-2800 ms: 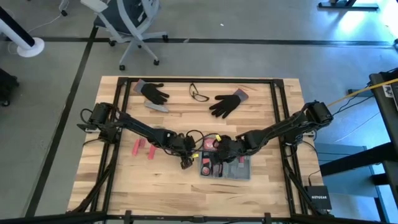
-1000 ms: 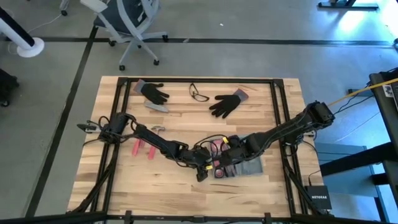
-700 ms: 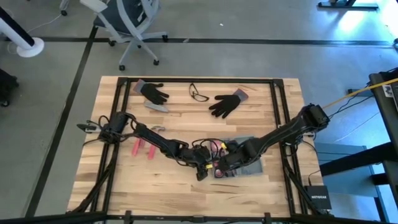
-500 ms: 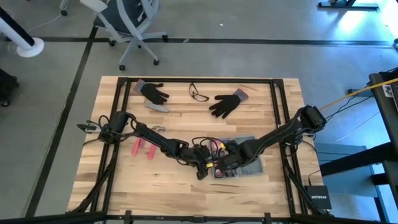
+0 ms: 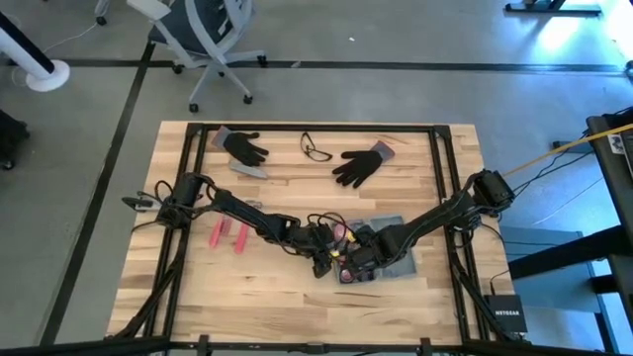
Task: Prefit tool cases
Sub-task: Remove the transparent flat screwdriver from the prefit tool case
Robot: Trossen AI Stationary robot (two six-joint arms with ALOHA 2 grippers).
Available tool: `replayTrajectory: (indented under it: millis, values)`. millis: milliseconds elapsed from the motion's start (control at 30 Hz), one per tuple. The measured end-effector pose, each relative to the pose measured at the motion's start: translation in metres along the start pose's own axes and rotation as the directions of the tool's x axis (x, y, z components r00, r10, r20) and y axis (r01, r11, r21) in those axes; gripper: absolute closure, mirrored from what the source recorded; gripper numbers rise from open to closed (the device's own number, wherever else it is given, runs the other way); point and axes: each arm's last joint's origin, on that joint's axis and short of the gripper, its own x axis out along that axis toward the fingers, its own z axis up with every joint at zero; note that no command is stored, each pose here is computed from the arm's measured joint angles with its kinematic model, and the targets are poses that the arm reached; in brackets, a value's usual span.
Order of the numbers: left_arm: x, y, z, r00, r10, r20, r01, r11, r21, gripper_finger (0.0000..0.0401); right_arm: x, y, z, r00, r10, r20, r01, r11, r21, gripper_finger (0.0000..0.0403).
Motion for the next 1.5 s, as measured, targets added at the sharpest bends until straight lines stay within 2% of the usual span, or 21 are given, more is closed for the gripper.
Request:
replayTrajectory:
  millis: [133, 333, 500, 567, 667, 800, 933, 1033, 1133, 1233, 1333, 1433, 1500]
  values:
    - [-0.016, 0.000, 0.013, 0.999, -0.047, -0.019, 0.049, 0.989, 0.138, 0.0401, -0.015, 0.000, 0.002, 0.999, -0.012, 0.037, 0.014, 0.999, -0.053, 0.0375]
    - [-0.063, 0.000, 0.032, 0.999, -0.012, -0.051, 0.026, 0.955, 0.295, 0.0401, -0.041, -0.004, 0.001, 0.996, -0.013, 0.084, 0.022, 0.993, -0.113, 0.0384]
    - [-0.117, -0.005, 0.061, 0.996, -0.058, 0.065, 0.031, 0.933, 0.358, 0.0401, -0.064, -0.009, 0.000, 0.980, 0.047, 0.195, -0.028, 0.995, -0.099, 0.0384]
    - [-0.139, -0.002, 0.069, 0.991, -0.072, 0.116, 0.027, 0.935, 0.353, 0.0401, -0.076, -0.012, 0.001, 0.957, 0.078, 0.278, -0.055, 0.995, -0.089, 0.0384]
    - [-0.176, 0.001, 0.078, 0.975, -0.098, 0.199, 0.028, 0.944, 0.329, 0.0401, -0.096, -0.019, 0.005, 0.897, 0.120, 0.426, -0.116, 0.993, -0.036, 0.0384]
    - [-0.224, 0.003, 0.078, 0.922, -0.169, 0.349, 0.063, 0.953, 0.295, 0.0401, -0.116, -0.017, 0.018, 0.774, 0.213, 0.596, -0.259, 0.966, -0.008, 0.0384]
    - [-0.247, 0.009, 0.062, 0.876, -0.223, 0.427, 0.167, 0.972, 0.165, 0.0401, -0.133, -0.002, 0.038, 0.644, 0.361, 0.675, -0.396, 0.912, -0.111, 0.0384]
    - [-0.258, 0.010, 0.053, 0.840, -0.265, 0.474, 0.279, 0.959, 0.042, 0.0393, -0.142, 0.010, 0.054, 0.550, 0.472, 0.689, -0.469, 0.857, -0.213, 0.0384]
    - [-0.272, 0.006, 0.052, 0.780, -0.321, 0.538, 0.388, 0.922, -0.011, 0.0370, -0.151, 0.017, 0.069, 0.461, 0.559, 0.690, -0.516, 0.801, -0.304, 0.0384]
    - [-0.284, 0.002, 0.050, 0.756, -0.347, 0.555, 0.427, 0.904, -0.017, 0.0337, -0.162, 0.020, 0.080, 0.359, 0.635, 0.683, -0.552, 0.735, -0.394, 0.0384]
    - [-0.284, 0.003, 0.048, 0.763, -0.311, 0.566, 0.409, 0.911, -0.051, 0.0297, -0.172, 0.022, 0.087, 0.270, 0.710, 0.650, -0.596, 0.653, -0.467, 0.0384]
    - [-0.284, 0.004, 0.050, 0.757, -0.268, 0.596, 0.407, 0.907, -0.108, 0.0260, -0.175, 0.027, 0.089, 0.214, 0.756, 0.619, -0.625, 0.593, -0.508, 0.0384]
    - [-0.283, 0.004, 0.051, 0.752, -0.263, 0.604, 0.416, 0.901, -0.126, 0.0239, -0.173, 0.028, 0.089, 0.218, 0.759, 0.614, -0.614, 0.596, -0.518, 0.0384]
